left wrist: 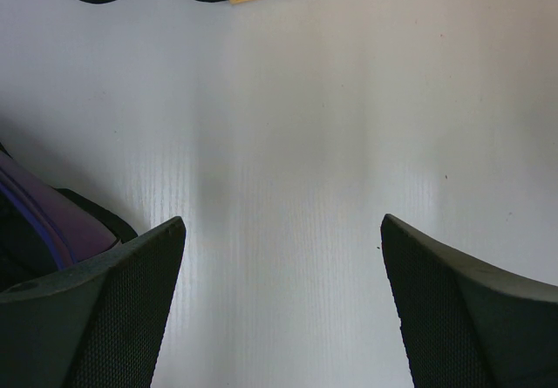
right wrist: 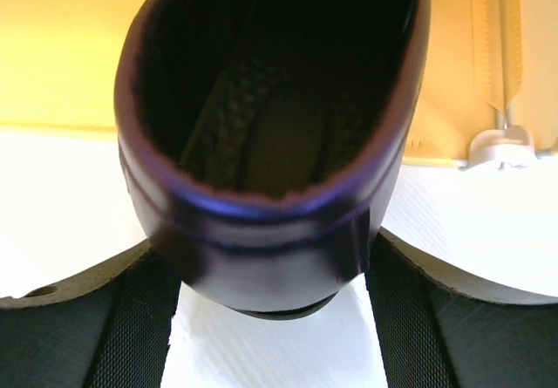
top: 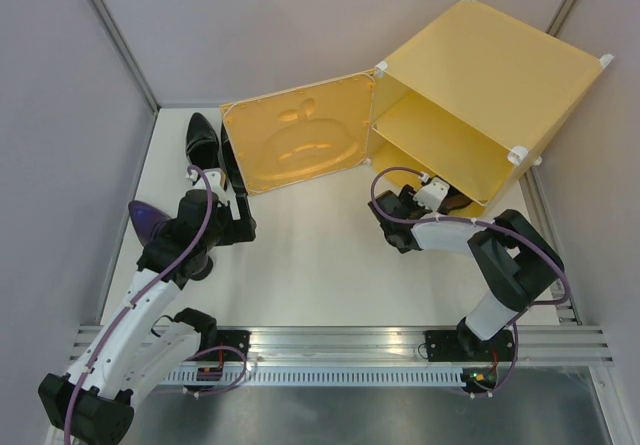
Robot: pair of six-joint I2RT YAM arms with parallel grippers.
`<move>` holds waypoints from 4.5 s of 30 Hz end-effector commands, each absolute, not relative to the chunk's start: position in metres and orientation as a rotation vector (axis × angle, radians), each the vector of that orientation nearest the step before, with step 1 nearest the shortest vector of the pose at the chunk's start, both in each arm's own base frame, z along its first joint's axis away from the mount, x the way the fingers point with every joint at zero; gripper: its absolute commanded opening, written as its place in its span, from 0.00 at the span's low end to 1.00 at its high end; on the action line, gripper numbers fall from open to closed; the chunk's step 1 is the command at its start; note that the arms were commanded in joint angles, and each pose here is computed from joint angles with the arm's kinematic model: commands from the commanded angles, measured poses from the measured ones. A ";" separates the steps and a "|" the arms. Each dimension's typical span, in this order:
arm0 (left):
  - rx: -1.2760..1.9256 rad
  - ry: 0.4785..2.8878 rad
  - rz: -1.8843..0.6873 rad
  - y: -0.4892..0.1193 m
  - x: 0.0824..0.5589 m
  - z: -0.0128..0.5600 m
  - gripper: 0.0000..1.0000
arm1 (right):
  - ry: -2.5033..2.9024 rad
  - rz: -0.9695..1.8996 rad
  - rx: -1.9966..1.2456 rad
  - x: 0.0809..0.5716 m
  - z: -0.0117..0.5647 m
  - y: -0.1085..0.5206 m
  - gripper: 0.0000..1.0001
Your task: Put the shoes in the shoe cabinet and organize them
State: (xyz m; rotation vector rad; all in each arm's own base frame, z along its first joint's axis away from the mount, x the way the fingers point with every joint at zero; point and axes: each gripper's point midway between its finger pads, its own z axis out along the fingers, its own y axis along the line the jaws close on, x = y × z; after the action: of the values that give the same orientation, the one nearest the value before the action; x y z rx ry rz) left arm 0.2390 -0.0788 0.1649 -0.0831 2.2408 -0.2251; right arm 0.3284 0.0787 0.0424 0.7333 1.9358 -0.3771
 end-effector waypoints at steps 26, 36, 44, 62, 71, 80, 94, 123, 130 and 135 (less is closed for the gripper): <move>-0.083 2.210 -0.206 -0.076 0.243 0.170 0.95 | 1.994 -0.243 0.612 0.379 0.049 0.067 0.05; -0.083 2.216 -0.206 -0.076 0.244 0.168 0.95 | 2.049 -0.221 0.612 0.368 0.041 0.066 0.66; -0.083 2.217 -0.203 -0.076 0.243 0.168 0.95 | 2.084 -0.169 0.583 0.355 0.045 0.077 0.82; -0.094 2.213 -0.193 -0.073 0.243 0.168 0.95 | 2.167 -0.082 0.504 0.311 0.049 0.115 0.92; -0.094 2.210 -0.195 -0.073 0.244 0.168 0.95 | 2.222 -0.044 0.286 0.305 0.048 0.146 0.91; -0.096 2.214 -0.185 -0.072 0.244 0.166 0.95 | 2.241 -0.114 0.160 0.330 0.036 0.154 0.91; -0.099 2.219 -0.176 -0.071 0.244 0.165 0.95 | 2.192 -0.200 0.209 0.367 0.046 0.119 0.91; -0.102 2.223 -0.165 -0.070 0.245 0.164 0.95 | 2.148 -0.276 0.235 0.389 0.054 0.099 0.91; -0.106 2.220 -0.162 -0.069 0.245 0.164 0.95 | 2.140 -0.291 0.248 0.395 0.054 0.097 0.91; -0.107 2.219 -0.163 -0.069 0.245 0.165 0.95 | 2.145 -0.312 0.283 0.393 0.051 0.087 0.91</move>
State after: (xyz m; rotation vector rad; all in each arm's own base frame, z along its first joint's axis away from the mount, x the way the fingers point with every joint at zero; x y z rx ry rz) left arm 0.2409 -0.0738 0.1627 -0.0984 2.2430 -0.1886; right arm 0.3751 0.0984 0.0330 0.2150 2.2256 -0.2776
